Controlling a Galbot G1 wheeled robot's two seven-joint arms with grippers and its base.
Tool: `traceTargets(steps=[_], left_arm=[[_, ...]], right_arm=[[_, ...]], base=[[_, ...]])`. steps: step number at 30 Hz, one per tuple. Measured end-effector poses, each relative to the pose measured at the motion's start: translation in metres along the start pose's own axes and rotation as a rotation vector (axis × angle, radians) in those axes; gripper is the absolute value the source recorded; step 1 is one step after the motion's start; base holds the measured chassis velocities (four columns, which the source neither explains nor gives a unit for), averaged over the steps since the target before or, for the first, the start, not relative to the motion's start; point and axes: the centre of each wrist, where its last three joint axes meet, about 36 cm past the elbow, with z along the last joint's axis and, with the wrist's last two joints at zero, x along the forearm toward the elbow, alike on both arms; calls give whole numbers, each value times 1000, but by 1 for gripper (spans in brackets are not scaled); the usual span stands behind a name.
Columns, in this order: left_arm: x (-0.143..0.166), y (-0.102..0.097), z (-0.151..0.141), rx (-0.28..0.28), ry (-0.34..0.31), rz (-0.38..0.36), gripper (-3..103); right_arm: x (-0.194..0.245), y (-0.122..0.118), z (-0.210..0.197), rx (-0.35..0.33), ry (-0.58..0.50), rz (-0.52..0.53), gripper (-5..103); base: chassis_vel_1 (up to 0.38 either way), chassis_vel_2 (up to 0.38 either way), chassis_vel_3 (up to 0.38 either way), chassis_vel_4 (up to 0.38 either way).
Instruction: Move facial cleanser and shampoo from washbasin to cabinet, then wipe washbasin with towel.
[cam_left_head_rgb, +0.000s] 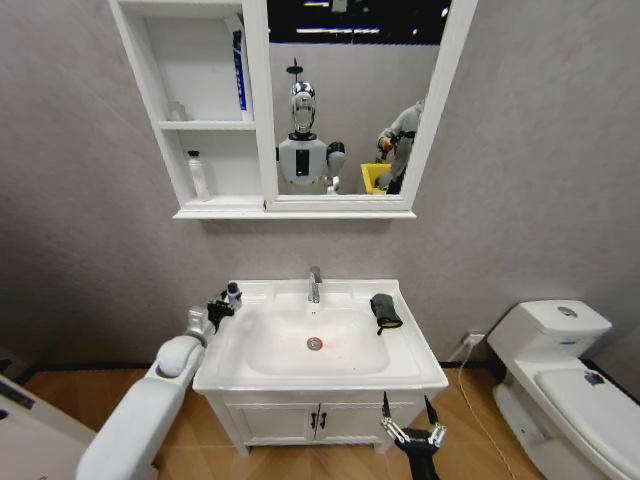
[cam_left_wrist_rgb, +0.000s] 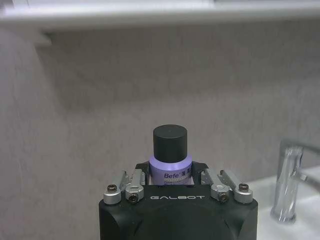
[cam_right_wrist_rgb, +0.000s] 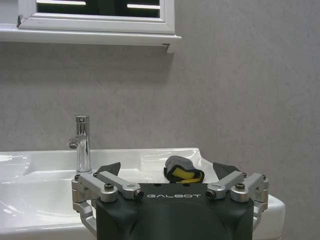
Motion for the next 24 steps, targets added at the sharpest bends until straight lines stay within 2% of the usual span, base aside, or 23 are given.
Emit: traceTargets(steps=[1, 2, 3, 4, 6, 7, 9, 10, 12, 15, 17, 21, 23, 24], left_arm=[[10, 3, -25, -5, -5, 12, 43], [10, 3, -25, -5, -5, 12, 43], [25, 9, -65, -20, 5, 33, 43], [25, 9, -65, -20, 5, 33, 43], [41, 18, -134, -38, 87, 35, 43], [41, 18, -134, -38, 87, 35, 43], [48, 24, -188, -10, 129, 74, 43], [48, 30, -213, -12, 125, 91, 43], [38, 37, -243, -16, 118, 113, 43], [31, 41, -257, -10, 108, 112, 43], [9, 50, -295, 15, 62, 99, 43], [-13, 54, -311, 39, 52, 84, 43], [-41, 55, -319, 52, 67, 67, 43], [-41, 55, -319, 52, 67, 67, 43]], right_arm=[[0, 0, 0, 0, -1, -1, 100], [0, 0, 0, 0, -1, -1, 100], [-2, 0, 1, 0, -5, -4, 100], [-2, 0, 1, 0, -5, -4, 100], [-4, -1, 2, 3, -10, -9, 100], [-4, -1, 2, 3, -10, -9, 100], [-5, 0, 4, 2, -11, -16, 100], [-5, 1, 5, 1, -12, -18, 100], [-5, 3, 6, -4, -16, -17, 100], [-4, 3, 7, -6, -17, -15, 100], [-1, 4, 8, -9, -21, -12, 100], [3, 2, 8, -5, -23, -2, 100], [9, -3, 9, 3, -26, 12, 100], [9, -3, 9, 3, -26, 12, 100]], base=[[0, 0, 0, 0], [0, 0, 0, 0], [0, 0, 0, 0], [0, 0, 0, 0], [0, 0, 0, 0], [0, 0, 0, 0], [0, 0, 0, 0], [0, 0, 0, 0], [0, 0, 0, 0], [0, 0, 0, 0], [0, 0, 0, 0], [0, 0, 0, 0], [0, 0, 0, 0], [0, 0, 0, 0]])
